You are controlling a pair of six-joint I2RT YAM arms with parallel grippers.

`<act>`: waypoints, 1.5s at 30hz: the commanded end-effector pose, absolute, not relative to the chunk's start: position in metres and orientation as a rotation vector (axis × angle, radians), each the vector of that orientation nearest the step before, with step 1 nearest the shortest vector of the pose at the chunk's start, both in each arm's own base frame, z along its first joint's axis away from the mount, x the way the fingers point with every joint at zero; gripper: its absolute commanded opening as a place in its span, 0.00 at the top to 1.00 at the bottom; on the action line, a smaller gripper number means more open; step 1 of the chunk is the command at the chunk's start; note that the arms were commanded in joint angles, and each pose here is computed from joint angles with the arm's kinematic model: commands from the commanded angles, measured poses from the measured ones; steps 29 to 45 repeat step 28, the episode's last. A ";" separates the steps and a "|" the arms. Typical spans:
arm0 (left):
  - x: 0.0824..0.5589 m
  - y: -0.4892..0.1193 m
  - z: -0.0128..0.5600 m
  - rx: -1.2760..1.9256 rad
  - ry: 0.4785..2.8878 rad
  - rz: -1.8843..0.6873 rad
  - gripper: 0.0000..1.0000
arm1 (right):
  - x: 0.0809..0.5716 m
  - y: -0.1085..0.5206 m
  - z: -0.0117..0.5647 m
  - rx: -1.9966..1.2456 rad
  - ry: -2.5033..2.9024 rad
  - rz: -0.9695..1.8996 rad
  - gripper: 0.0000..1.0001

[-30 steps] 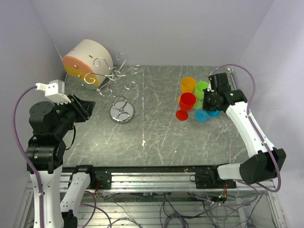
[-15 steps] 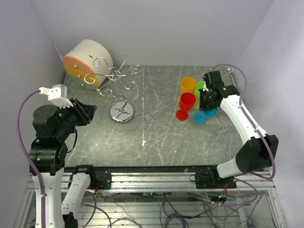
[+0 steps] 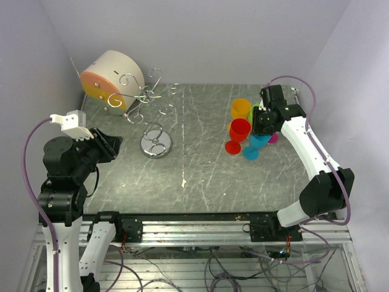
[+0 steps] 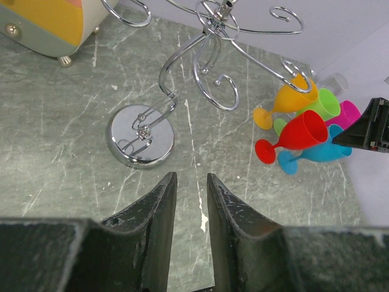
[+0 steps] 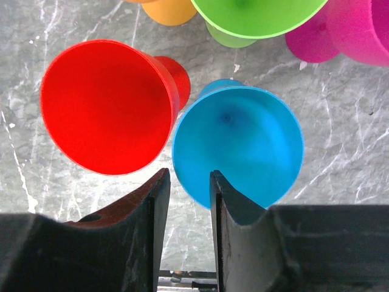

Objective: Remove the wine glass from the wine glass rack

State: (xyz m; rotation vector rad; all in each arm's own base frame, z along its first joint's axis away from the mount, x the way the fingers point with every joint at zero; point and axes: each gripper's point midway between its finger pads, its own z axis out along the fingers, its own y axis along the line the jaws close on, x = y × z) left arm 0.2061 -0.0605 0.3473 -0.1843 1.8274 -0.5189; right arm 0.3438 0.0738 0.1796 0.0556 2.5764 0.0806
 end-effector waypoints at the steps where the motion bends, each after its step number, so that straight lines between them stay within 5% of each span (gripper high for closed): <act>1: 0.206 -0.055 0.348 -0.181 1.815 -0.477 0.62 | 0.352 0.074 0.220 0.068 2.449 0.110 0.65; 8: 0.205 -0.057 0.346 -0.169 1.812 -0.482 0.55 | 0.342 0.083 0.271 0.033 2.257 0.233 0.39; 10: 0.205 -0.055 0.346 -0.174 1.810 -0.470 0.50 | 0.338 0.085 0.282 0.027 2.199 0.263 0.13; 15: 0.204 -0.047 0.346 -0.201 1.805 -0.425 0.40 | 0.327 0.077 0.302 0.074 2.075 0.265 0.00; 22: 0.203 -0.045 0.346 -0.217 1.813 -0.411 0.11 | 0.308 0.065 0.329 0.149 1.911 0.276 0.00; 45: 0.202 -0.044 0.347 -0.221 1.811 -0.405 0.10 | 0.299 0.057 0.341 0.177 1.848 0.262 0.00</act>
